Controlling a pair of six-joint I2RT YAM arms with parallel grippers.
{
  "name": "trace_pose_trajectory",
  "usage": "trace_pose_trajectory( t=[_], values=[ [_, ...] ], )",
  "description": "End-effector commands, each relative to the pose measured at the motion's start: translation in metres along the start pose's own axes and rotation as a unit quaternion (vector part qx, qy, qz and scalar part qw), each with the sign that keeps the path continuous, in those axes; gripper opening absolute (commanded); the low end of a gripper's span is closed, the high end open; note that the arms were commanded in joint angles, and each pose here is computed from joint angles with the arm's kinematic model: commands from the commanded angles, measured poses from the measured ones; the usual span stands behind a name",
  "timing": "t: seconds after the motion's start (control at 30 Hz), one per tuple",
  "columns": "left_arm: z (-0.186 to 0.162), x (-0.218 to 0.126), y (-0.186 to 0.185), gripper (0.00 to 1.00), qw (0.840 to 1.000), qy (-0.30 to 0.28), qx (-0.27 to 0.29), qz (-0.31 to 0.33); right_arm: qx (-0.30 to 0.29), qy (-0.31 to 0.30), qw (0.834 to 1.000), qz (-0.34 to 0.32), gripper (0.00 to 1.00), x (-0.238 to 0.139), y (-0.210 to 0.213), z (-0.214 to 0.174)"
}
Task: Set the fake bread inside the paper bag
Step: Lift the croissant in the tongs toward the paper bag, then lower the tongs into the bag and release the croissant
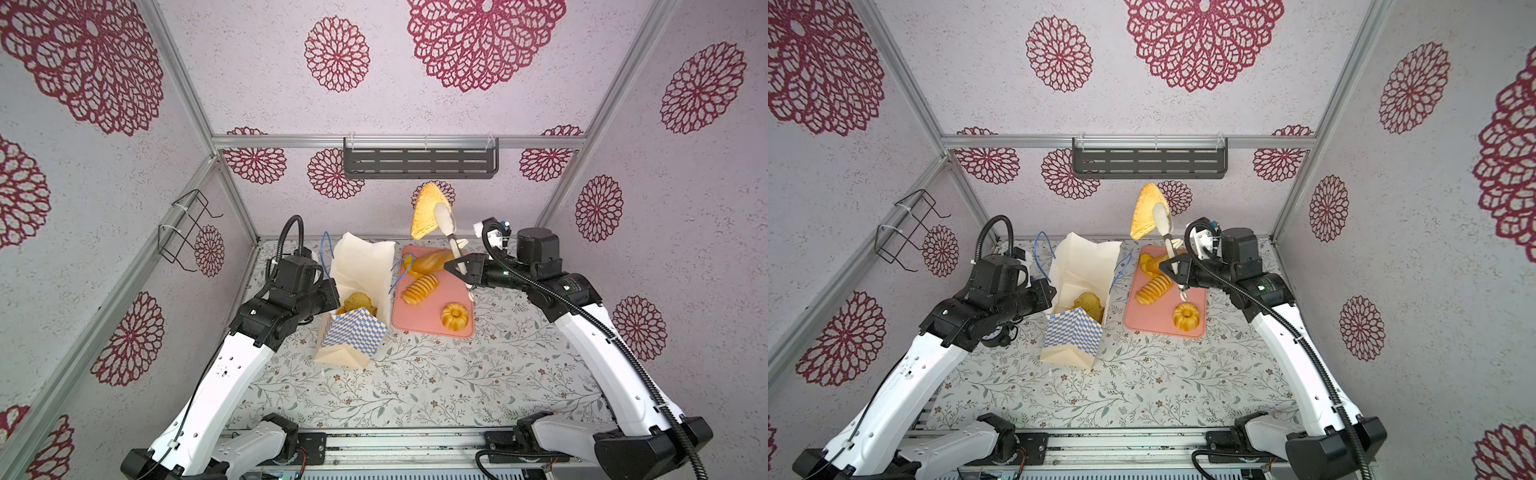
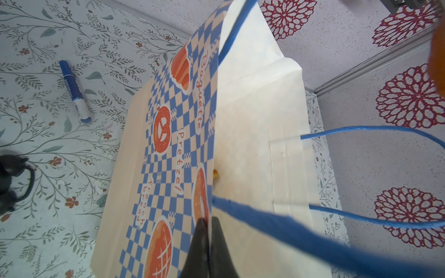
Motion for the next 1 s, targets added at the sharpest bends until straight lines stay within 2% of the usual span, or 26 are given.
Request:
trace_pose_trajectory(
  t=[0.0,0.13,0.37,0.63,0.97],
  values=[
    [0.006,-0.003,-0.007,0.00,1.000,-0.018,0.001,-0.019,-0.059,-0.024,0.995,0.078,0.00,-0.006,0.046,0.009],
    [0.007,-0.004,-0.007,0.00,1.000,-0.019,0.001,-0.019,-0.073,0.015,0.994,0.085,0.00,0.009,0.062,-0.008],
    [0.006,-0.004,-0.007,0.00,1.000,-0.020,0.001,-0.016,-0.099,0.090,0.990,0.044,0.00,0.036,0.069,-0.045],
    [0.008,-0.005,-0.007,0.00,1.000,-0.021,0.000,-0.017,-0.109,0.135,0.985,0.005,0.00,0.056,0.064,-0.065],
    [0.008,-0.006,-0.008,0.00,1.000,-0.022,-0.002,-0.018,-0.117,0.150,0.982,-0.012,0.30,0.065,0.059,-0.072]
  ],
)
Point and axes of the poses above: each gripper's point midway between its finger pads, its own x axis out along the fingers, its own y axis along the line the jaws close on, z = x × y, the point moved 9 cm from there along -x, back along the fingers, and after that the axes turned 2 degrees about -x, right-handed, at the moved point
